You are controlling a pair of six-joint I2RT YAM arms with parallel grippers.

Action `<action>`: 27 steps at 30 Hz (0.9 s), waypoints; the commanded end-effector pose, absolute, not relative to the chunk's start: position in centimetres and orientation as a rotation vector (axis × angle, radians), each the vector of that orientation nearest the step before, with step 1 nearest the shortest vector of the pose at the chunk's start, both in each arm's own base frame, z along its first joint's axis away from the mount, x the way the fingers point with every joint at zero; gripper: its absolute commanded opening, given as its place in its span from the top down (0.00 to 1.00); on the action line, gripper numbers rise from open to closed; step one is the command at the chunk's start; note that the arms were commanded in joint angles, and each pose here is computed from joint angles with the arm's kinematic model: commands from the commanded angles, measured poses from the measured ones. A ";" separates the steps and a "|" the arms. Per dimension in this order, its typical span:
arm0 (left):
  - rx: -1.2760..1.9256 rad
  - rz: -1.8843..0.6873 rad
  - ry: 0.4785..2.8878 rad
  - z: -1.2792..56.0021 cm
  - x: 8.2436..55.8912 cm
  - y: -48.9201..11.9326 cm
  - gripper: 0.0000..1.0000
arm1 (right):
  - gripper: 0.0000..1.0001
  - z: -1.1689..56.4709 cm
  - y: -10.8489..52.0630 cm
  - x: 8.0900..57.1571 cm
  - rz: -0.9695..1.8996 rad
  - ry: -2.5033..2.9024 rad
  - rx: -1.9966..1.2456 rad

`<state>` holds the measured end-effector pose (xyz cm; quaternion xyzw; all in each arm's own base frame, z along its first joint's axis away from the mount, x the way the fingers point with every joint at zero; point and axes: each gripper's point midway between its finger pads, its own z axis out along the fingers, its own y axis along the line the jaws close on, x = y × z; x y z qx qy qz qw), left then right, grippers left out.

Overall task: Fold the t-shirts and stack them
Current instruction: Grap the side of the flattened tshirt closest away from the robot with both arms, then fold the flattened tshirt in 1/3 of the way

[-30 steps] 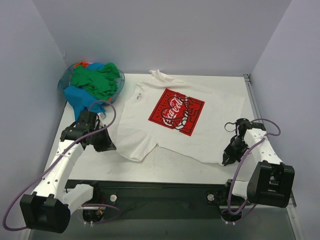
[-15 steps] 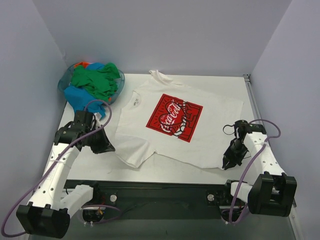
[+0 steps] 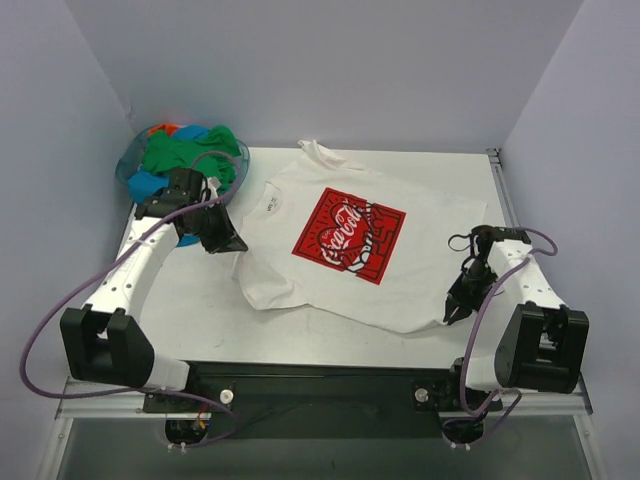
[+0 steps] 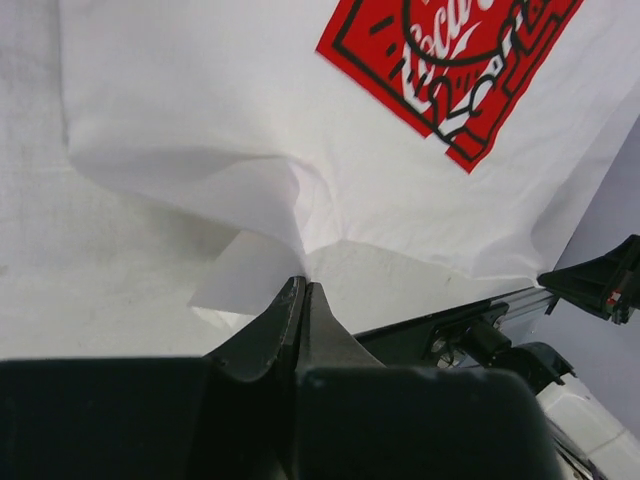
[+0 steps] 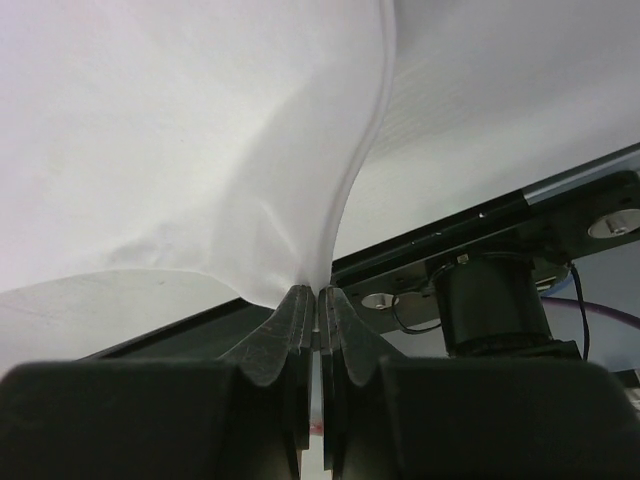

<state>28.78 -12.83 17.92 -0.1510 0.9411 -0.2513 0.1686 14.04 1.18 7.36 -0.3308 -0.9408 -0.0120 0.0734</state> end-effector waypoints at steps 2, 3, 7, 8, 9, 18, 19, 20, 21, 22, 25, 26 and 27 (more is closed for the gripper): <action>-0.325 -0.806 2.522 21.1 34.6 -14.3 1.00 | 1.00 8.2 0.9 16.0 -0.069 -2.824 -1.001; -0.311 -0.822 2.496 22.0 35.6 -14.6 1.00 | 1.00 8.2 0.8 16.4 -0.073 -2.828 -1.007; -0.288 -0.886 2.496 21.5 38.8 -16.0 1.00 | 1.00 8.4 0.2 18.1 -0.089 -2.822 -1.044; -0.277 -0.893 2.491 21.7 39.3 -16.3 1.00 | 1.00 8.4 0.1 18.4 -0.093 -2.820 -1.056; -0.271 -0.892 2.487 21.7 40.0 -16.3 1.00 | 1.00 8.5 -0.1 19.0 -0.099 -2.822 -1.064; -0.209 -0.918 2.430 23.2 46.0 -18.3 1.00 | 1.00 8.2 -2.2 21.2 -0.150 -2.779 -1.176; -0.217 -0.915 2.445 22.6 46.6 -18.4 1.00 | 1.00 8.3 -2.3 21.4 -0.159 -2.774 -1.187; -0.199 -0.921 2.412 23.9 47.3 -18.6 1.00 | 1.00 8.3 -2.5 21.7 -0.166 -2.774 -1.197; -0.198 -0.922 2.411 23.9 47.7 -18.8 1.00 | 1.00 8.1 -2.7 21.9 -0.173 -2.767 -1.205; -0.197 -0.922 2.423 23.5 48.1 -18.9 1.00 | 1.00 8.1 -3.0 22.0 -0.180 -2.762 -1.223; -0.180 -0.926 2.408 24.1 49.3 -19.5 1.00 | 1.00 8.1 -3.8 22.3 -0.188 -2.750 -1.256; -0.185 -0.924 2.407 24.1 49.6 -19.5 1.00 | 1.00 8.1 -4.1 22.5 -0.188 -2.752 -1.264; -0.185 -0.928 2.400 24.3 49.9 -19.6 1.00 | 1.00 8.1 -4.4 22.6 -0.189 -2.753 -1.269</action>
